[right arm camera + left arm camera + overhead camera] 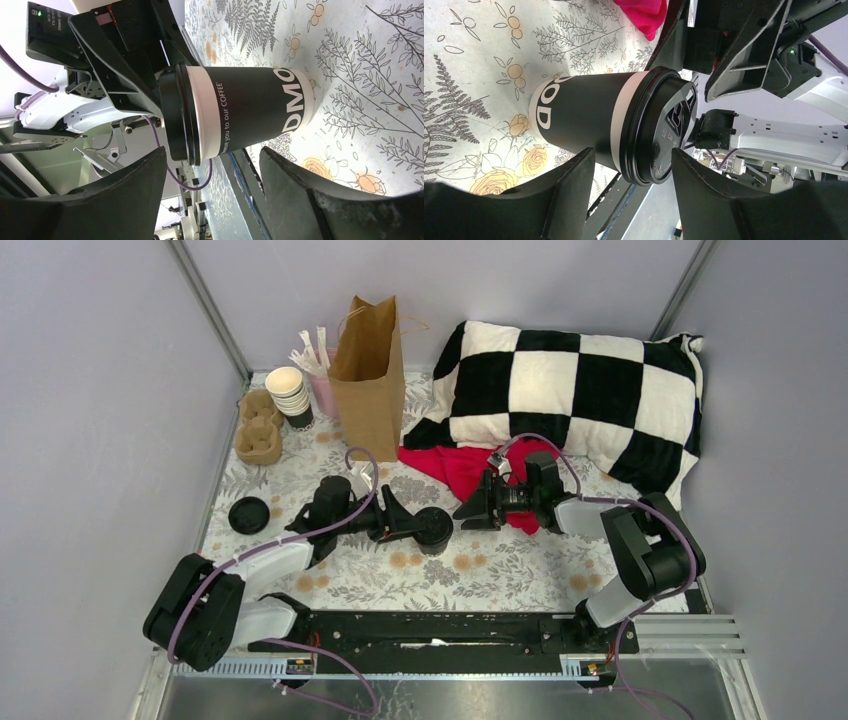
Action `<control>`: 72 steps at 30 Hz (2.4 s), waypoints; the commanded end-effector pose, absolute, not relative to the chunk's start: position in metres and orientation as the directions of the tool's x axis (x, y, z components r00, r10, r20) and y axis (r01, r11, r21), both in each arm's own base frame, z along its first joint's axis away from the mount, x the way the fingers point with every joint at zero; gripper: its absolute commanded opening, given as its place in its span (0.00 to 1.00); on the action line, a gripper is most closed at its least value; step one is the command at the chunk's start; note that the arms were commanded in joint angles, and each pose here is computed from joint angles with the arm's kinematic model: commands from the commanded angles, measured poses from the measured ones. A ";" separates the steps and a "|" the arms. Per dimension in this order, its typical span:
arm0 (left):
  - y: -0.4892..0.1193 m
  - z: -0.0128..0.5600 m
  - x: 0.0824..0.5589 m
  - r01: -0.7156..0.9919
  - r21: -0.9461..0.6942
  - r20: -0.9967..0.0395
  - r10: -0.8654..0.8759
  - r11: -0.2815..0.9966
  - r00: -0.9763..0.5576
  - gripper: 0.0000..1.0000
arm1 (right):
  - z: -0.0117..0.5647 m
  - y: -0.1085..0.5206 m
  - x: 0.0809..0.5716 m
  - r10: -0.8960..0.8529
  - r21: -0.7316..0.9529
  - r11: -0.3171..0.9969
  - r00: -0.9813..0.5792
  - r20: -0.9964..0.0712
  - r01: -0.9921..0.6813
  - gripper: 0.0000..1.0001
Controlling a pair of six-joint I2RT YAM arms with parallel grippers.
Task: Pack the takeout coffee
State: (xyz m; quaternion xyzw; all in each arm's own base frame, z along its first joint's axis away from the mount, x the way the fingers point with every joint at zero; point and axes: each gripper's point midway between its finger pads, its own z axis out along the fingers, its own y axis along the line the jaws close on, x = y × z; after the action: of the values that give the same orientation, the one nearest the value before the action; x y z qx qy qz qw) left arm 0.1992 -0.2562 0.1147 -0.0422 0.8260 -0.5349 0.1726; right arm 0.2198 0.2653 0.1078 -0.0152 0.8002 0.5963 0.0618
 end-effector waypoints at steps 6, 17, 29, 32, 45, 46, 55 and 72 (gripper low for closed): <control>-0.262 0.132 0.212 0.200 -0.892 -0.321 -0.255 0.405 -0.912 0.58 | 0.115 0.278 0.224 0.006 0.963 0.228 -0.989 -0.150 -0.144 0.67; -0.263 0.124 0.210 0.191 -0.889 -0.313 -0.249 0.416 -0.916 0.51 | 0.100 0.283 0.221 0.003 0.953 0.277 -0.992 -0.128 -0.122 0.60; -0.266 0.144 0.211 0.232 -0.891 -0.343 -0.243 0.390 -0.907 0.57 | 0.125 0.281 0.224 0.029 0.944 0.284 -0.982 -0.186 -0.170 0.68; -0.265 0.148 0.213 0.244 -0.880 -0.361 -0.240 0.408 -0.901 0.60 | 0.134 0.280 0.224 0.038 0.943 0.278 -0.979 -0.199 -0.181 0.71; -0.264 0.157 0.206 0.239 -0.874 -0.363 -0.240 0.423 -0.901 0.83 | 0.129 0.273 0.227 0.063 0.938 0.304 -0.979 -0.196 -0.168 0.73; -0.264 0.157 0.207 0.236 -0.873 -0.361 -0.240 0.426 -0.901 0.83 | 0.128 0.273 0.228 0.063 0.937 0.306 -0.979 -0.196 -0.168 0.72; -0.273 0.170 0.211 0.237 -0.870 -0.366 -0.246 0.432 -0.897 0.86 | 0.128 0.275 0.224 0.059 0.938 0.303 -0.979 -0.196 -0.170 0.69; -0.259 0.157 0.215 0.216 -0.809 -0.409 -0.259 0.547 -0.875 0.99 | 0.123 0.274 0.220 0.022 0.917 0.331 -0.970 -0.242 -0.222 0.83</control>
State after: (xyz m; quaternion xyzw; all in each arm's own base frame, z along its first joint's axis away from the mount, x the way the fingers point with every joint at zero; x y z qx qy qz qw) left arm 0.2092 -0.2631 0.1413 -0.0280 0.8486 -0.4850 0.2092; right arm 0.2202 0.2730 0.1153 -0.0198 0.8088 0.5826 0.0774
